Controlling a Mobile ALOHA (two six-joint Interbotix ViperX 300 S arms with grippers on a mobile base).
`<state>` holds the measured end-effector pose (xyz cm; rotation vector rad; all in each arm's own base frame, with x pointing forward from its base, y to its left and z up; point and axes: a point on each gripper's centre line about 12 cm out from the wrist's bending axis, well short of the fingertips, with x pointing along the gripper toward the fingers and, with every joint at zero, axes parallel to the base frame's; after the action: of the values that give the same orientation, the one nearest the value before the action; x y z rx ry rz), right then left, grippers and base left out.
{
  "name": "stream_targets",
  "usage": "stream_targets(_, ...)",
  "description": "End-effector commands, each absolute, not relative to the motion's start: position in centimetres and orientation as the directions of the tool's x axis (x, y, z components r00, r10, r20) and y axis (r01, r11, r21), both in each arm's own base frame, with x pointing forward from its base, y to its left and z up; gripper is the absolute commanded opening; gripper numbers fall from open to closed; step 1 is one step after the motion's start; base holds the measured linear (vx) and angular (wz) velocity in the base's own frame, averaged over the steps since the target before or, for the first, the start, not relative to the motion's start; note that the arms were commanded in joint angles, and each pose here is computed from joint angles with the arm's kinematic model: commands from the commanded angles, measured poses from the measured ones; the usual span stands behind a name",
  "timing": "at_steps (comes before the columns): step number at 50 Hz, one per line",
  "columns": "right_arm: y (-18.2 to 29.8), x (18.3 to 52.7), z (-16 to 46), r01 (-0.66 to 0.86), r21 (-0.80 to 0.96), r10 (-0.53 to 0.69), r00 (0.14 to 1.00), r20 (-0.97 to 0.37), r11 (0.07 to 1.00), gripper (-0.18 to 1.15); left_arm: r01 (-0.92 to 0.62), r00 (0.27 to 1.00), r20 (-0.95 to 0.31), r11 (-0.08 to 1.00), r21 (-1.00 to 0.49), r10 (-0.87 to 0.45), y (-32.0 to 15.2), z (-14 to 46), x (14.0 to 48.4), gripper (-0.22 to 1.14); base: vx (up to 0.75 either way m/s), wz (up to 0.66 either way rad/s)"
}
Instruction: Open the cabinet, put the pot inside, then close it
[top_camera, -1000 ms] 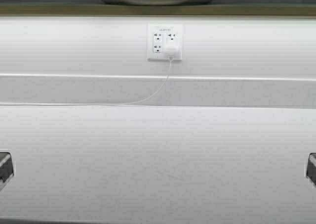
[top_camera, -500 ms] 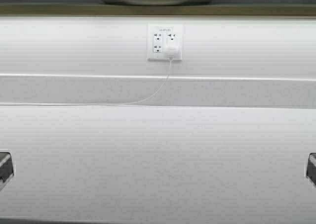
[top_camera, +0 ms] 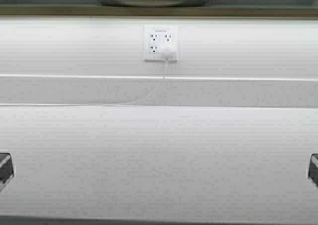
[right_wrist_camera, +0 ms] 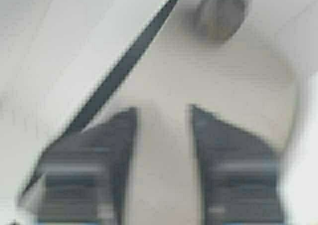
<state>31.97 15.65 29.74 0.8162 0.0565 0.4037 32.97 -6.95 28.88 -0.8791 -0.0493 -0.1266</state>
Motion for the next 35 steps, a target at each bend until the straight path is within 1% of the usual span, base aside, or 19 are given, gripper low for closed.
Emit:
stream_targets(1, 17.3, 31.2, 29.7, -0.397, 0.601, 0.468, 0.883, 0.044, 0.694, 0.09, 0.122, 0.992, 0.053, 0.729, -0.673, -0.117, -6.7, 28.7, 31.0, -0.13, -0.10, -0.15)
stream_targets(3, 17.7, 31.0, 29.1, -0.408, 0.551, 0.490, 0.872, -0.002, 0.728, -0.03, 0.118, 0.991, 0.030, 0.775, -0.621, -0.127, -6.7, 28.5, 30.5, -0.08, -0.10, -0.16)
stream_targets(5, 18.0, 31.0, 28.7, -0.418, 0.502, 0.505, 0.862, -0.045, 0.757, -0.05, 0.116, 0.991, 0.005, 0.817, -0.565, -0.137, -6.8, 28.4, 30.2, -0.01, -0.11, -0.18)
stream_targets(8, 18.4, 30.9, 28.3, -0.431, 0.428, 0.517, 0.849, -0.104, 0.794, 0.02, 0.120, 0.988, -0.032, 0.879, -0.462, -0.152, -6.9, 28.4, 29.9, 0.08, -0.13, -0.20)
stream_targets(11, 18.4, 30.9, 28.2, -0.438, 0.363, 0.515, 0.845, -0.147, 0.822, 0.10, 0.133, 0.982, -0.077, 0.929, -0.345, -0.170, -7.0, 28.5, 29.7, 0.06, -0.16, -0.20)
stream_targets(16, 18.4, 31.0, 28.5, -0.453, 0.285, 0.511, 0.841, -0.176, 0.845, 0.09, 0.153, 0.975, -0.128, 0.964, -0.216, -0.183, -7.3, 28.6, 30.0, 0.04, -0.18, -0.14)
stream_targets(19, 18.4, 31.0, 28.7, -0.455, 0.270, 0.509, 0.842, -0.180, 0.849, 0.08, 0.157, 0.973, -0.140, 0.970, -0.187, -0.184, -7.3, 28.4, 30.0, 0.04, -0.18, -0.09)
stream_targets(28, 18.2, 30.7, 29.1, -0.457, 0.261, 0.508, 0.843, -0.176, 0.850, 0.08, 0.164, 0.965, -0.178, 0.972, -0.169, -0.194, -7.4, 27.8, 29.6, 0.04, -0.15, -0.03)
stream_targets(35, 17.0, 30.9, 28.9, -0.428, 0.256, 0.480, 0.856, -0.192, 0.867, 0.08, 0.174, 0.961, -0.191, 0.974, -0.144, -0.200, -7.4, 27.4, 29.4, 0.04, -0.15, 0.02)
